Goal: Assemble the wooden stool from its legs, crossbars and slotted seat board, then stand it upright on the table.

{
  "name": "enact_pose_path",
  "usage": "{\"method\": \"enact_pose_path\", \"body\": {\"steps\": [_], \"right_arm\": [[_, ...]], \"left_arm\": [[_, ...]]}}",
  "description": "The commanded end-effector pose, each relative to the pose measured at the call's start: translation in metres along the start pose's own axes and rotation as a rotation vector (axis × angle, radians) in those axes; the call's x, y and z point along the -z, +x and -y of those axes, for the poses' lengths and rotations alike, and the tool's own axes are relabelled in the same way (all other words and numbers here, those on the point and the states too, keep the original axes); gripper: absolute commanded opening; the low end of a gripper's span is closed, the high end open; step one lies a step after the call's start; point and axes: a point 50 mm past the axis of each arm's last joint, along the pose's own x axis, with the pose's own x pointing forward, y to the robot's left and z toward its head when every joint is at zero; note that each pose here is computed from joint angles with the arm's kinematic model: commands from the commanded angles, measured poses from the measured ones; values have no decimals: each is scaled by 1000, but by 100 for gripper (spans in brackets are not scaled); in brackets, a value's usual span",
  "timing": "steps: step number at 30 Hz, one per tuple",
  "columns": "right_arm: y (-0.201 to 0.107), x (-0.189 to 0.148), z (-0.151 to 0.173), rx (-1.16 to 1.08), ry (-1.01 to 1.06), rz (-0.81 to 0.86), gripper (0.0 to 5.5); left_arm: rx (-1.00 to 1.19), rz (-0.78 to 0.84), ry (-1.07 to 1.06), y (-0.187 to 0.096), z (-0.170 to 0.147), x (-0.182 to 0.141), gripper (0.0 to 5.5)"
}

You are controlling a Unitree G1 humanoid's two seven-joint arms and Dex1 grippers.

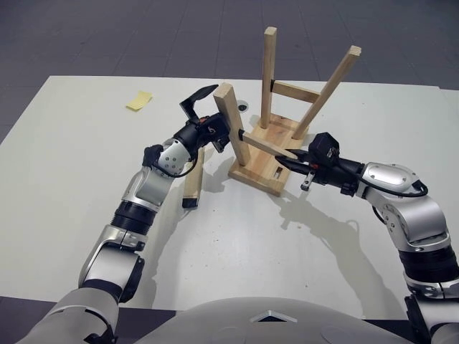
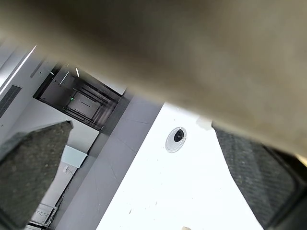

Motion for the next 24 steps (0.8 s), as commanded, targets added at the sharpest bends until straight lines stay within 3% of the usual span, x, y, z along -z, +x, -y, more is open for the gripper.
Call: {"method": "enact_pose_path", "body": {"steps": [1, 10, 24], "right_arm": [[10, -36, 5, 2, -62, 140, 42], [9, -49, 10, 26, -52, 197, 42], [23, -43, 7, 19, -43, 183, 42]], "left_arm": [[99, 146, -6, 11, 27, -31, 540], [115, 174, 13, 15, 31, -37, 540], [127, 225, 24, 20, 34, -50, 540]]}}
